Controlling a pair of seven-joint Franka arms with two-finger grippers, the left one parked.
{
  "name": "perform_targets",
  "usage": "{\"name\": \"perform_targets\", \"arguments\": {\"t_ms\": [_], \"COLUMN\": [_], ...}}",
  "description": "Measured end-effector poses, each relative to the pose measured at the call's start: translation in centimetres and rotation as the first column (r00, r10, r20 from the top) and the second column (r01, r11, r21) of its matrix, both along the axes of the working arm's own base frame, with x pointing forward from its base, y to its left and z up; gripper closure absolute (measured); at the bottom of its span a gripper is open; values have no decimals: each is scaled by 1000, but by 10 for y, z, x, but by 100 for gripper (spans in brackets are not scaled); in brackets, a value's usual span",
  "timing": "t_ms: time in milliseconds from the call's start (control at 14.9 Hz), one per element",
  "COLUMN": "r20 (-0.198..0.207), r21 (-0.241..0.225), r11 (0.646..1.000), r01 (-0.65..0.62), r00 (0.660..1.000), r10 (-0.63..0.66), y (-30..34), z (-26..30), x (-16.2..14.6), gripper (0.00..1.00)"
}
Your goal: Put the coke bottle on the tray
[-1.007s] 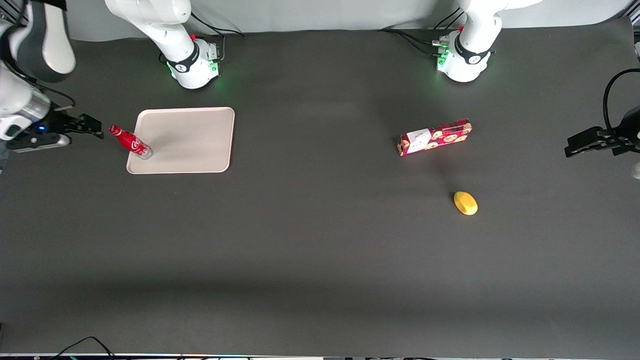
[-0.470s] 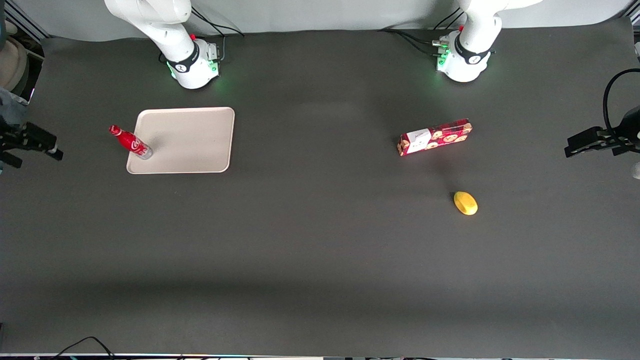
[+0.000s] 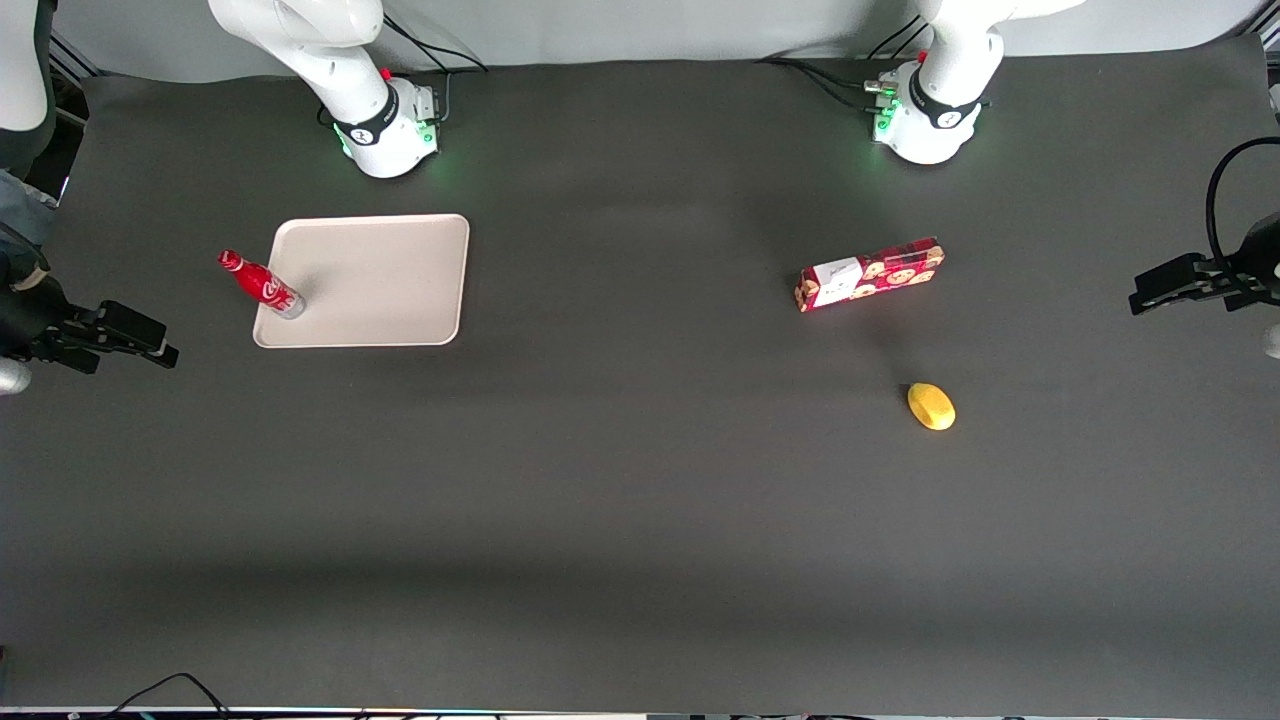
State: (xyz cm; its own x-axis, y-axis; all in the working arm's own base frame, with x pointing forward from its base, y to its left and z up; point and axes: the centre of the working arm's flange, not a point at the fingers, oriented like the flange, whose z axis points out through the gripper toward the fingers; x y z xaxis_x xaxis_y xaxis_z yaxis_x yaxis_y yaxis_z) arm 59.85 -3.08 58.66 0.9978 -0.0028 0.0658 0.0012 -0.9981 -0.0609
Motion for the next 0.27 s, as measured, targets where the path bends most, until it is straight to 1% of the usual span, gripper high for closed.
{"name": "perform_targets", "arguments": {"t_ms": [201, 269], "r20": [-8, -10], "r21": [-3, -15], "r11": [1000, 1000], "r01": [7, 7], "r00": [1000, 1000], "r10": [-7, -7], "y": [-5, -7], "z": [-6, -7], "x": [6, 7], "gripper": [0, 0]}}
